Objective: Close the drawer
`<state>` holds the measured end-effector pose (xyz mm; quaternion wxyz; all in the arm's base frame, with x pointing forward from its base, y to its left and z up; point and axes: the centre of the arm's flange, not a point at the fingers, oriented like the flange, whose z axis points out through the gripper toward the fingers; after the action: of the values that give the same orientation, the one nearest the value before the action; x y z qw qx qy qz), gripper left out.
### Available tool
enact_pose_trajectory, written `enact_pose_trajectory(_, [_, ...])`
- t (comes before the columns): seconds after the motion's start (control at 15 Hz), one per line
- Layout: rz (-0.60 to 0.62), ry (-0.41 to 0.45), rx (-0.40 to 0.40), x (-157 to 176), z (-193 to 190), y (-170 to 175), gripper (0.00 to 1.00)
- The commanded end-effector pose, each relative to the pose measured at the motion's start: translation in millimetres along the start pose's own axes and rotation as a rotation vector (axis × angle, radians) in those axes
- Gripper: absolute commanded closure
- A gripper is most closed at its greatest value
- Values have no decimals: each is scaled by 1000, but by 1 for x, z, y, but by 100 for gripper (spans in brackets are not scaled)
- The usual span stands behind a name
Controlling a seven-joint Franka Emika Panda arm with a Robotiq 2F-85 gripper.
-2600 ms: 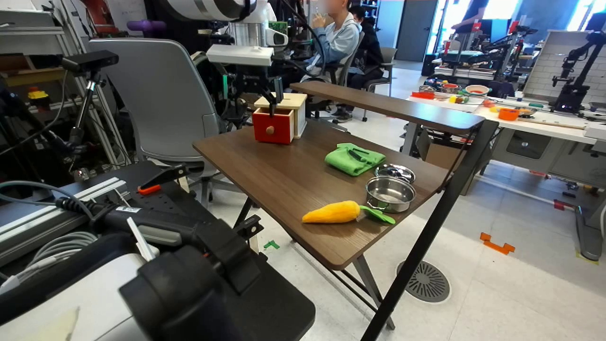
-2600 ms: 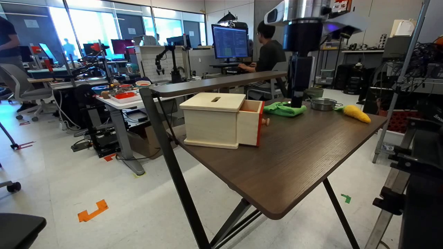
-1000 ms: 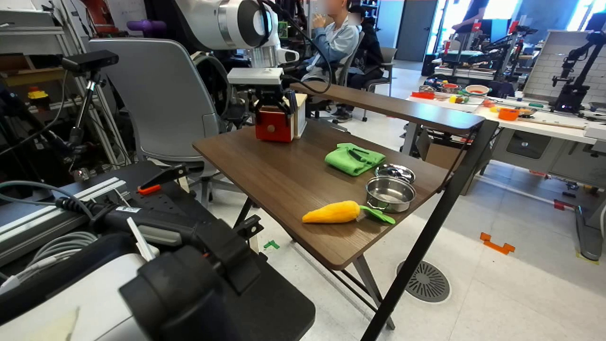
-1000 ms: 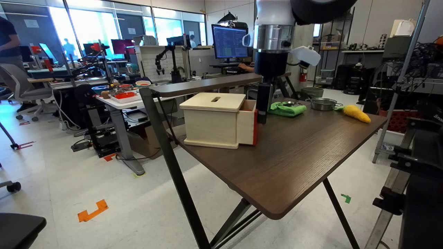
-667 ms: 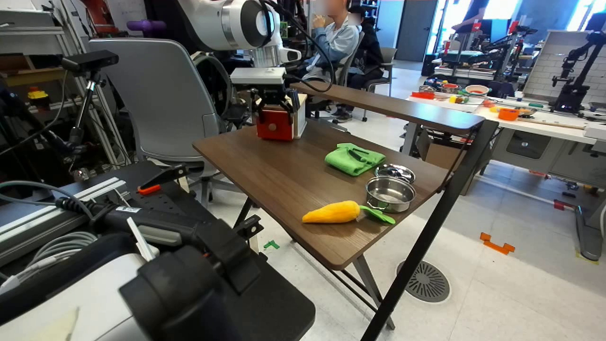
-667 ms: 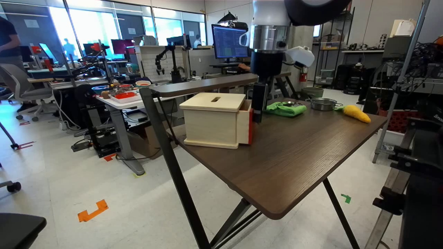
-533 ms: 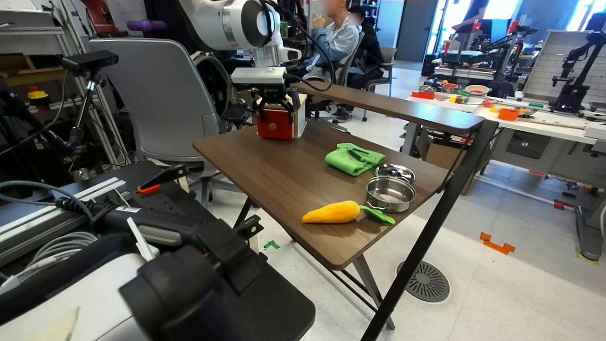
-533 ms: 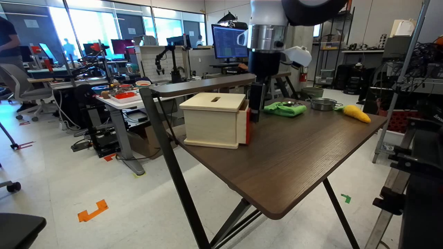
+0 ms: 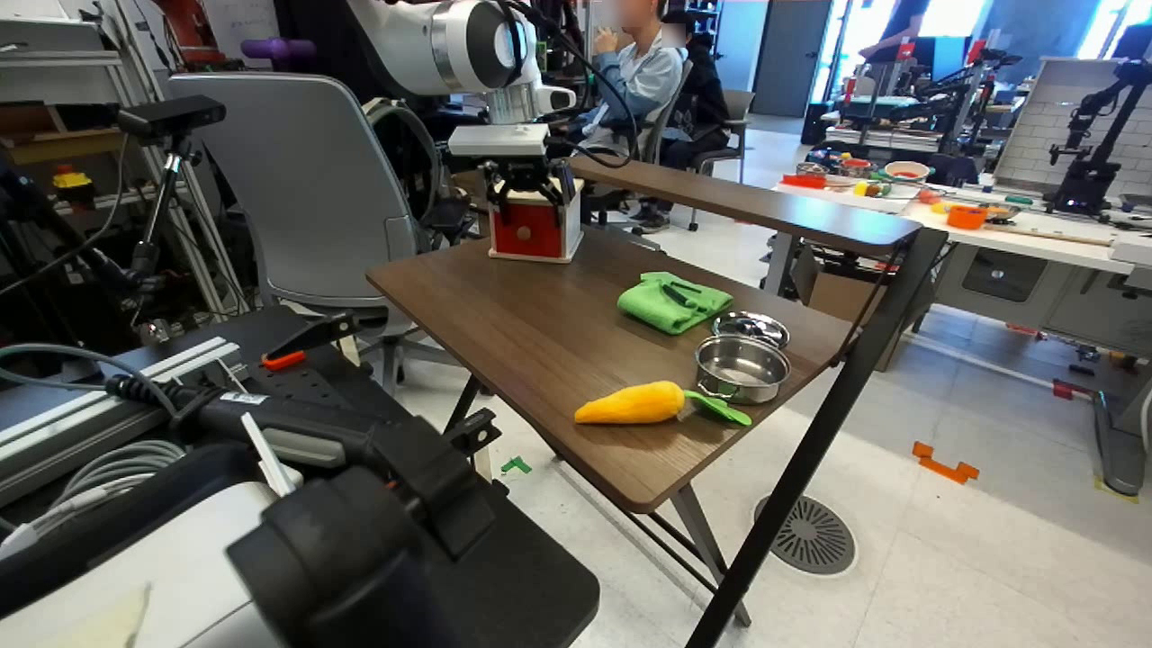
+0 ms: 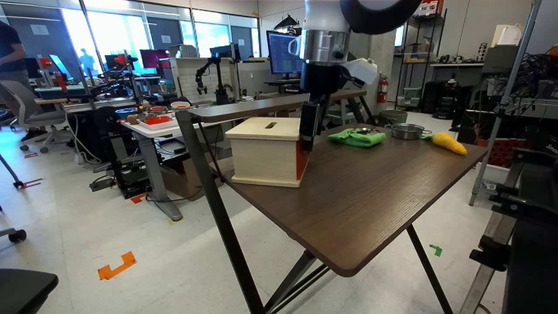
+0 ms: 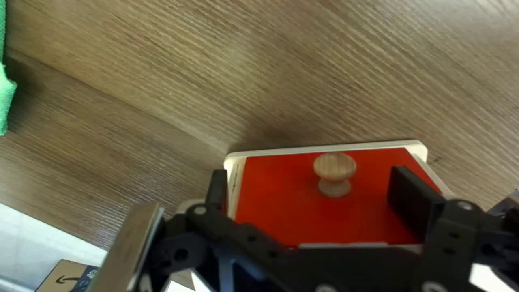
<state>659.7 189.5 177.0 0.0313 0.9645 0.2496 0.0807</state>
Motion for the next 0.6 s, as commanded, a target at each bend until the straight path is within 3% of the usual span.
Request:
enact_pose_trajectory(0.0, [20,66,-67,11,0,-9,0])
enact_pose_trajectory(0.53, [-8,83,-161,5,-1,-18,0])
